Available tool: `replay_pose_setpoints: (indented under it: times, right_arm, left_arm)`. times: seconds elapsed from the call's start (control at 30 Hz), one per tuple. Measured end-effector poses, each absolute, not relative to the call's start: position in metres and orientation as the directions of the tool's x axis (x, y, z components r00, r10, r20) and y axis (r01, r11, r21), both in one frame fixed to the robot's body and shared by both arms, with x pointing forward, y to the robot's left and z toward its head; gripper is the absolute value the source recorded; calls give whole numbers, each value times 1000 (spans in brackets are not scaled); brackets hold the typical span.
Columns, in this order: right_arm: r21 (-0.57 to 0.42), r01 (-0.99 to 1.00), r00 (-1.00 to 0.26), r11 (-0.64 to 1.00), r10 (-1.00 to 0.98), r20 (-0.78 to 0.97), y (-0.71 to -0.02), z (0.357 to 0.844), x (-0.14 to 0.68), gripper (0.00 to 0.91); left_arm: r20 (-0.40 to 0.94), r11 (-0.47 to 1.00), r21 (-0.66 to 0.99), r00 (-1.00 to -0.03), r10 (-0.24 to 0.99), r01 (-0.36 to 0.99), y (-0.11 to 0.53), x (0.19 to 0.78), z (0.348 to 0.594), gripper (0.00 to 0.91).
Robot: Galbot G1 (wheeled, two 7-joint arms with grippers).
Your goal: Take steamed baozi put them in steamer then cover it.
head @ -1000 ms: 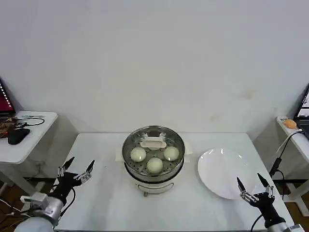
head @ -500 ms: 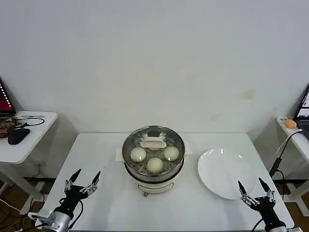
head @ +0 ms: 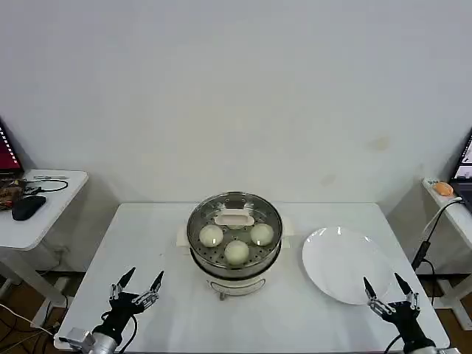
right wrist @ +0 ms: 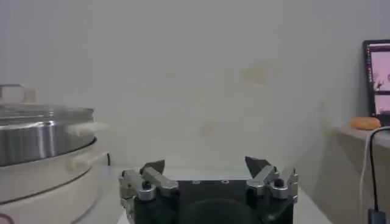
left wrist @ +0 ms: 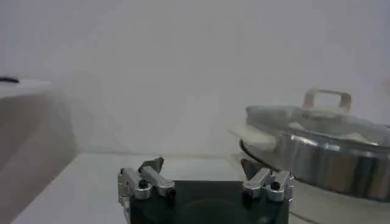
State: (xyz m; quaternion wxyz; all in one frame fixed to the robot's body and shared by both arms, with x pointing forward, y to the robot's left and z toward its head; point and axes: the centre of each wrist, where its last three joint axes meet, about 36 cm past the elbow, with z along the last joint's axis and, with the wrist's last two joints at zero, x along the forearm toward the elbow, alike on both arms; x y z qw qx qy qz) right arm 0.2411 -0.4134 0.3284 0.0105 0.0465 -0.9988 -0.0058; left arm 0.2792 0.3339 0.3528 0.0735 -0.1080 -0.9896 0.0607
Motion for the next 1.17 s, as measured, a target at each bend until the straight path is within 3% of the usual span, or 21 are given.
replay_pose_setpoints:
  times: [1.17]
  right_arm:
    - [-3, -78, -997, 997, -78, 23, -382, 316, 234, 907]
  left_arm:
    - [139, 966, -166, -966, 220, 196, 328, 273, 353, 907]
